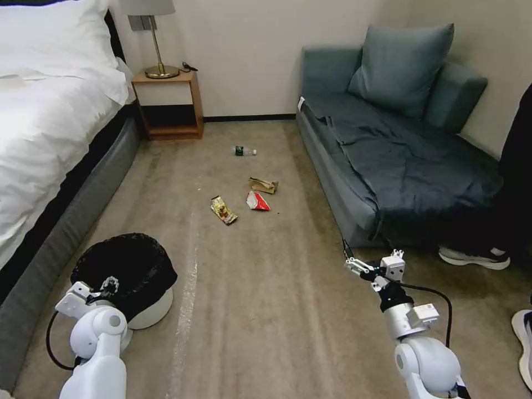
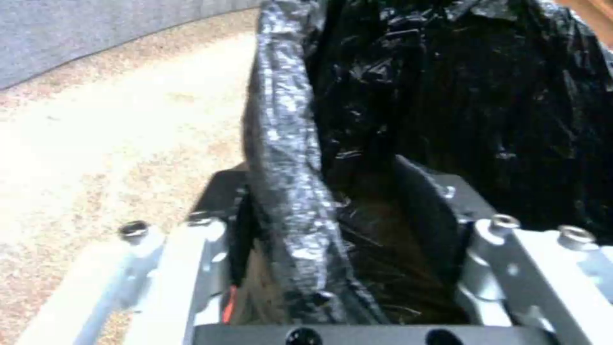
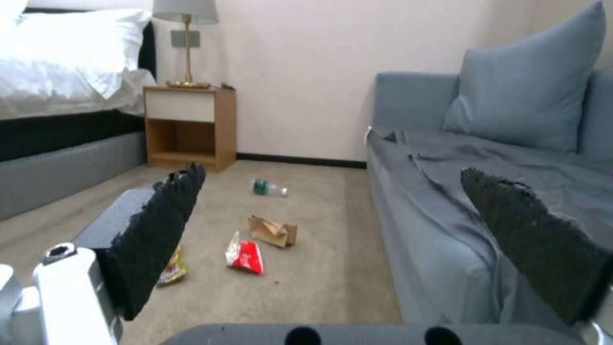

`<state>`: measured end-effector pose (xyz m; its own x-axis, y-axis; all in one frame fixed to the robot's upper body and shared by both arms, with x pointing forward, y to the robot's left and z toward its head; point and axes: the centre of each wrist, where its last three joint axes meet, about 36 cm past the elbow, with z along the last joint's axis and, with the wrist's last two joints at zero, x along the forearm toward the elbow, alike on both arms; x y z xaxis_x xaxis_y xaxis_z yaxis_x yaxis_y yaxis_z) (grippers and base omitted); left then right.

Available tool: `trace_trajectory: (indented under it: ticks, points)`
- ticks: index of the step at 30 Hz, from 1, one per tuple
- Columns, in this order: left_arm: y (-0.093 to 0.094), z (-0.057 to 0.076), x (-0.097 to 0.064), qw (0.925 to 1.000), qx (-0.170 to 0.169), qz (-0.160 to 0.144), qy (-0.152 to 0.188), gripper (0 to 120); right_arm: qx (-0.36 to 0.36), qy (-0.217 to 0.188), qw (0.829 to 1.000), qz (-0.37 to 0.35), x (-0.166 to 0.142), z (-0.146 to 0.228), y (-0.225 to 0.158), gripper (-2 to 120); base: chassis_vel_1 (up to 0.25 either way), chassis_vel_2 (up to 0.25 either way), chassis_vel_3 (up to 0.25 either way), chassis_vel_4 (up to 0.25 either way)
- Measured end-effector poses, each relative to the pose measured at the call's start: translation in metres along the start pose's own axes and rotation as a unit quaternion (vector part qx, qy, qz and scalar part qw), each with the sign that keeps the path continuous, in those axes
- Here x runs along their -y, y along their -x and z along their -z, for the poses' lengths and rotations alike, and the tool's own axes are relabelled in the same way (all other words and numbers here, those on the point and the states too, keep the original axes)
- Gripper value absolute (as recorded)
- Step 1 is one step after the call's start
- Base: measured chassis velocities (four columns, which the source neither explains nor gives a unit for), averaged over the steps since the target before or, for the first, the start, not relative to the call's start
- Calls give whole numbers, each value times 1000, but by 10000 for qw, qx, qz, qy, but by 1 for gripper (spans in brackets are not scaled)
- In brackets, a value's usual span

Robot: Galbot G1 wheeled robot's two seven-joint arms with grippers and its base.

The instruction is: Pick up the trash bin, then pick up the garbage on the floor and place it into the trash bin.

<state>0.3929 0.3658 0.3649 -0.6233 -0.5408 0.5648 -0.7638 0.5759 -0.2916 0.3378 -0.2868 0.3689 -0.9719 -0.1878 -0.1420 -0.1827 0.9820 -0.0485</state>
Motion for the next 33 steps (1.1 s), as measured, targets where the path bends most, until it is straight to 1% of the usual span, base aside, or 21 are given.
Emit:
trace_trajectory:
  ticks: [1, 2, 4, 8, 10, 11, 12, 17, 19, 20, 21, 22, 23, 24, 25, 27, 29, 30, 31, 32, 33]
  points:
    - [0, 0, -1, 10000, 2, 13, 6, 44, 22, 6, 10000, 3, 0, 2, 2, 100, 0, 0, 0, 0]
    - [0, 0, -1, 10000, 2, 13, 6, 44, 22, 6, 10000, 3, 0, 2, 2, 100, 0, 0, 0, 0]
    - [1, -2, -5, 10000, -7, 43, 35, 32, 36, 17, 10000, 21, -1, 3, 5, 100, 0, 0, 0, 0]
    - [1, -3, -8, 10000, -12, 46, 54, 22, 5, 30, 10000, 18, -2, 0, 4, 100, 0, 0, 0, 0]
    - [1, -4, -11, 9999, -16, 42, 90, 11, -8, 9, 10000, 5, -2, -5, 3, 100, 0, 0, 0, 0]
    - [1, -4, -11, 9999, -16, 42, 90, 11, -8, 9, 10000, 5, -2, -5, 3, 100, 0, 0, 0, 0]
    - [1, -6, -12, 9999, 0, 48, 128, 5, 41, -58, 10000, 7, -2, -7, 2, 100, 0, 0, 0, 0]
    - [-2, -9, -13, 9997, 51, -10, 252, 4, 155, -151, 9997, -73, -5, -8, 2, 100, 0, 0, 0, 0]
    - [-13, -9, -11, 9986, 116, -224, 467, 4, 253, -121, 9993, -238, -9, -7, 6, 100, 0, 0, 0, 0]
    - [-13, -9, -11, 9986, 116, -224, 467, 4, 253, -121, 9993, -238, -9, -7, 6, 100, 0, 0, 0, 0]
    - [-21, -7, -9, 9969, 184, -368, 676, 4, 297, -119, 9989, -347, -12, -7, 7, 100, 0, 0, 0, 0]
    - [-21, -7, -9, 9969, 184, -368, 676, 4, 297, -119, 9989, -347, -12, -7, 7, 100, 0, 0, 0, 0]
    - [-25, -5, -7, 9958, 247, -434, 770, 4, 327, -126, 9986, -401, -14, -7, 8, 100, 0, 0, 0, 0]
    - [-41, 8, 0, 9915, 465, -624, 1045, 4, 474, -99, 9975, -519, -19, -9, 11, 100, 0, 0, 0, 0]
    - [-41, 8, 0, 9915, 465, -624, 1045, 4, 474, -99, 9975, -519, -19, -9, 11, 100, 0, 0, 0, 0]
    - [-61, 25, 8, 9873, 578, -741, 1278, 4, 585, -17, 9966, -572, -22, -9, 13, 100, 0, 0, 0, 0]
    - [-68, 30, 11, 9855, 638, -784, 1362, 4, 627, -7, 9963, -584, -22, -9, 14, 100, 0, 0, 0, 0]
    - [-80, 40, 13, 9817, 762, -844, 1530, 4, 674, -18, 9960, -591, -21, -9, 15, 100, 0, 0, 0, 0]
    - [-80, 40, 13, 9817, 762, -844, 1530, 4, 674, -18, 9960, -591, -21, -9, 15, 100, 0, 0, 0, 0]
    - [-87, 45, 15, 9792, 831, -889, 1624, 4, 698, -25, 9958, -593, -21, -8, 16, 100, 0, 0, 0, 0]
    - [-100, 54, 18, 9749, 964, -994, 1744, 4, 731, -32, 9956, -590, -21, -8, 17, 100, 0, 0, 0, 0]
